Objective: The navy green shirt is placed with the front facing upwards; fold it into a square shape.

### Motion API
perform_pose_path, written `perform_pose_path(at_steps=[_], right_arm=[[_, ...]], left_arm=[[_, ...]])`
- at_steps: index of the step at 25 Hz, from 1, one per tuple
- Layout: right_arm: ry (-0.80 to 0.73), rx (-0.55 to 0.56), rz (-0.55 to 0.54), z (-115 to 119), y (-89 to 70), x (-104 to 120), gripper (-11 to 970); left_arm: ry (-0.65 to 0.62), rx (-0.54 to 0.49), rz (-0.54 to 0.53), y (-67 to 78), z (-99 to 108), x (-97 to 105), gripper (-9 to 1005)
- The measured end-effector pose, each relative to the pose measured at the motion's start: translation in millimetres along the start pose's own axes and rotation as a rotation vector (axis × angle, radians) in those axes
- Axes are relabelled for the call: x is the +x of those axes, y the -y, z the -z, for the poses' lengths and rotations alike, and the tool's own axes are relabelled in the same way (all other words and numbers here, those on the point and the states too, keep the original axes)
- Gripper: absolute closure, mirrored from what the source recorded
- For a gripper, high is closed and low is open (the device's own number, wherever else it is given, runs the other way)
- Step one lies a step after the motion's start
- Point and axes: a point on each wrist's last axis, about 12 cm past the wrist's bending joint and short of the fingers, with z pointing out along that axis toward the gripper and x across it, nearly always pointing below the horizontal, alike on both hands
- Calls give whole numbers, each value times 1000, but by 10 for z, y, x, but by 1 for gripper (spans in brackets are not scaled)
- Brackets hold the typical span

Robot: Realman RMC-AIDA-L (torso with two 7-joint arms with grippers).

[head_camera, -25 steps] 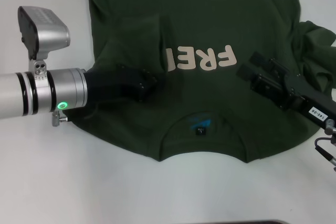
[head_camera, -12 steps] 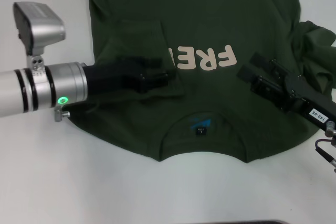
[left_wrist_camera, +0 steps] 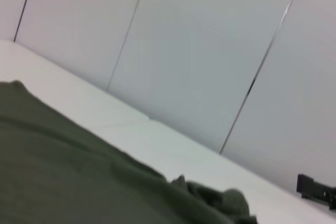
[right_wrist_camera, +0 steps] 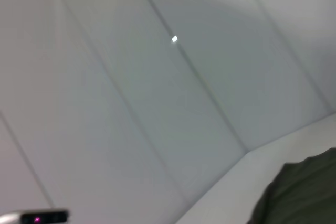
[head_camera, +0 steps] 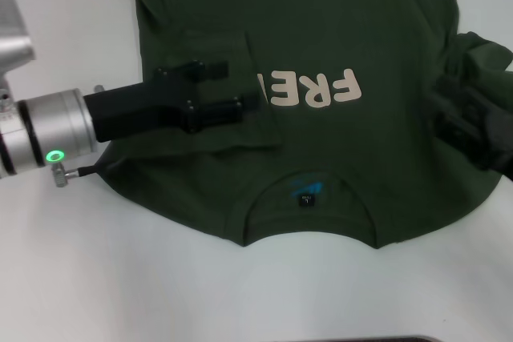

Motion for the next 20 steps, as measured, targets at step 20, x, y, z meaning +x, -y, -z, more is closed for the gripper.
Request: perform_pose_path(at_steps=[20], right_arm=[[33,577,-93,1433,328,-566,48]], left_arm=[[60,11,70,41,-39,43,122]])
